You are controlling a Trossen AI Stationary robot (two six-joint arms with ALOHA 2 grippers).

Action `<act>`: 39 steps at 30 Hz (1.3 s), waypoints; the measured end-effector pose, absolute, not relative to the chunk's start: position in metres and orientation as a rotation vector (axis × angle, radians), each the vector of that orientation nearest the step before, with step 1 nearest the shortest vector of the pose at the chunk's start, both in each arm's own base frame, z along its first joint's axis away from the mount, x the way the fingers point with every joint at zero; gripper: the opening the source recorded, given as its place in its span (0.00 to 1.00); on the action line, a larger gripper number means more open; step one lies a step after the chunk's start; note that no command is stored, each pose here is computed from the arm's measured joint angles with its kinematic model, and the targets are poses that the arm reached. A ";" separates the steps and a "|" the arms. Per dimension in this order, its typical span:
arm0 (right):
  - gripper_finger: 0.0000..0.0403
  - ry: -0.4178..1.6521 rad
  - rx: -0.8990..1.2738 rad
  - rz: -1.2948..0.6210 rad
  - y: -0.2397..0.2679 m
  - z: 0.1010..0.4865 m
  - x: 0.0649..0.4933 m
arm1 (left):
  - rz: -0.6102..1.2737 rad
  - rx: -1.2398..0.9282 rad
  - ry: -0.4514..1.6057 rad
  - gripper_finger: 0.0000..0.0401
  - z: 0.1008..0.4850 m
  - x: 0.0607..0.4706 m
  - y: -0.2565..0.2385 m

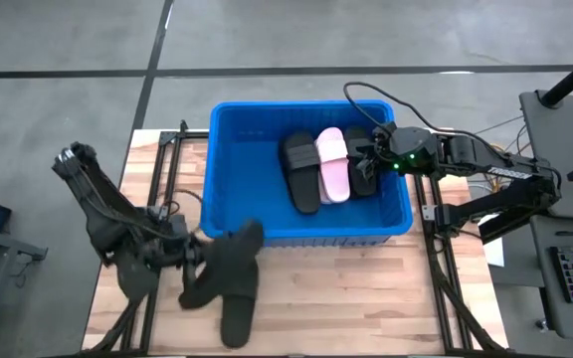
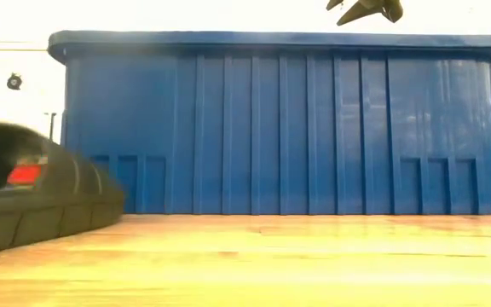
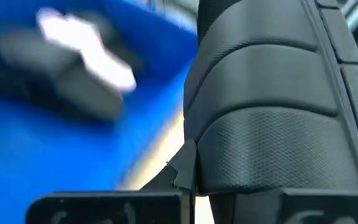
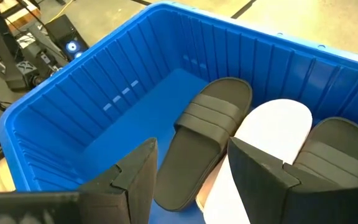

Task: Pick and place slides into bin
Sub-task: Put the black slide into the blue bin

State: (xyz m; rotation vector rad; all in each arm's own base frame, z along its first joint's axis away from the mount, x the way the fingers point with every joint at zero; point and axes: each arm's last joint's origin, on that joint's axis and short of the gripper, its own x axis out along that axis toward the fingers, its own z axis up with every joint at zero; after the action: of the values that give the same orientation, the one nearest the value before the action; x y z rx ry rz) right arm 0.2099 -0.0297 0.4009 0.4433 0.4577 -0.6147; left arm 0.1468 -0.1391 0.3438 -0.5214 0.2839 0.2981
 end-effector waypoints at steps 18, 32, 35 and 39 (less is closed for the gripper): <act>0.46 0.468 0.396 -0.611 -0.030 0.402 0.205 | 0.973 0.062 0.168 0.01 0.372 0.268 -0.041; 0.46 0.417 0.405 -0.600 -0.027 0.414 0.181 | 1.341 -0.139 0.796 0.01 0.287 0.324 0.051; 0.46 0.411 0.390 -0.594 -0.027 0.416 0.177 | 1.426 -0.176 0.923 0.01 0.269 0.325 0.059; 0.46 0.415 0.348 -0.582 -0.027 0.417 0.176 | 1.446 -0.149 0.976 0.01 0.254 0.335 0.064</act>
State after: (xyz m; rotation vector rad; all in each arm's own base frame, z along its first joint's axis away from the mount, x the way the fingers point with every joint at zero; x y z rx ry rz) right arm 0.1762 -0.0271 0.4169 0.3485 0.4146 -0.5818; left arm 0.3346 0.0640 0.2544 -0.1493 0.9764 1.4465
